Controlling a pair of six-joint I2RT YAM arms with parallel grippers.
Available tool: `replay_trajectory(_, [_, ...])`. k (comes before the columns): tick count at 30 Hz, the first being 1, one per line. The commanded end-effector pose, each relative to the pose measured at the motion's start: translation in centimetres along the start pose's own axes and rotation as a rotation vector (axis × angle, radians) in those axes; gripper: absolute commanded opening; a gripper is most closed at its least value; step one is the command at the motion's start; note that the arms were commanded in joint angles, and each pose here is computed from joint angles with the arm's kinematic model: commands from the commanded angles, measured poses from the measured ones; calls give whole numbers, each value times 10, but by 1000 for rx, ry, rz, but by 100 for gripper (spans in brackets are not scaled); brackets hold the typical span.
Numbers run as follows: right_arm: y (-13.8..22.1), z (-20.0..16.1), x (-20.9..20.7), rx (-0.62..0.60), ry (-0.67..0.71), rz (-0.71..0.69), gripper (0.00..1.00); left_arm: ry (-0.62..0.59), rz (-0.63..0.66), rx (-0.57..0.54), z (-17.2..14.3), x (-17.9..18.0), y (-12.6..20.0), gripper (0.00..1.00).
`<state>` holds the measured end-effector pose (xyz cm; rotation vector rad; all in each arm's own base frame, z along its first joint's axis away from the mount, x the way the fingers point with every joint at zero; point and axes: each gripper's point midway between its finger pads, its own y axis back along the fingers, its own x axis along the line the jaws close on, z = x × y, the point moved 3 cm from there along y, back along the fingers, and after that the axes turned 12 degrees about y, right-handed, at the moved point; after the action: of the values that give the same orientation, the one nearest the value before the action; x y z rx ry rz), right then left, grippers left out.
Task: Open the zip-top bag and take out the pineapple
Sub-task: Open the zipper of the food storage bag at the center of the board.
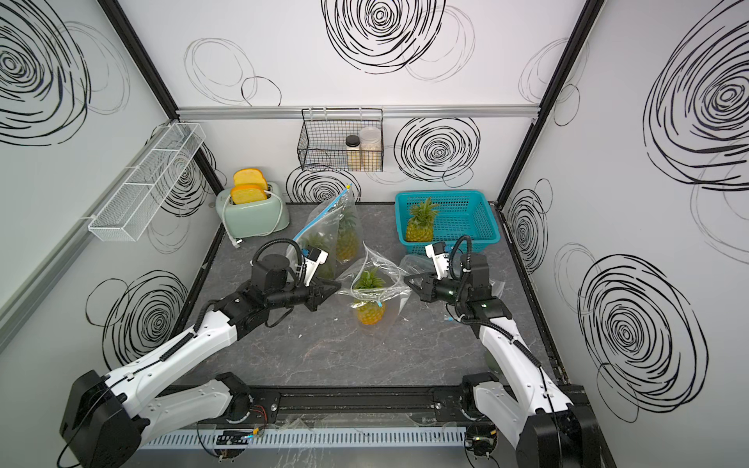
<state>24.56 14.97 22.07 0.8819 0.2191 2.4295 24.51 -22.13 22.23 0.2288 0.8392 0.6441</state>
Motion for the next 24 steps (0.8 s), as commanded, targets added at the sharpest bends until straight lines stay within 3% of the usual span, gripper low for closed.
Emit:
replay_trajectory(1, [3, 5, -6, -15, 9, -17, 0, 29, 26, -44, 4, 9, 4, 0])
replay_trajectory(3, [3, 5, -3, -4, 17, -17, 0, 30, 13, -45, 3, 6, 3, 0])
replay_trajectory(10, [8, 23, 34, 71, 109, -105, 29, 8, -29, -50, 1, -12, -5, 0])
replay_trajectory(15, [11, 40, 74, 98, 187, -155, 35, 1, -45, -55, -3, -18, -6, 0])
replay_trajectory(20, [0, 54, 108, 120, 244, -108, 38, 1, -53, -70, -5, -20, -5, 0])
replay_trajectory(24, [-22, 47, 112, 173, 246, -66, 38, 3, -53, -84, -7, -19, -4, 0])
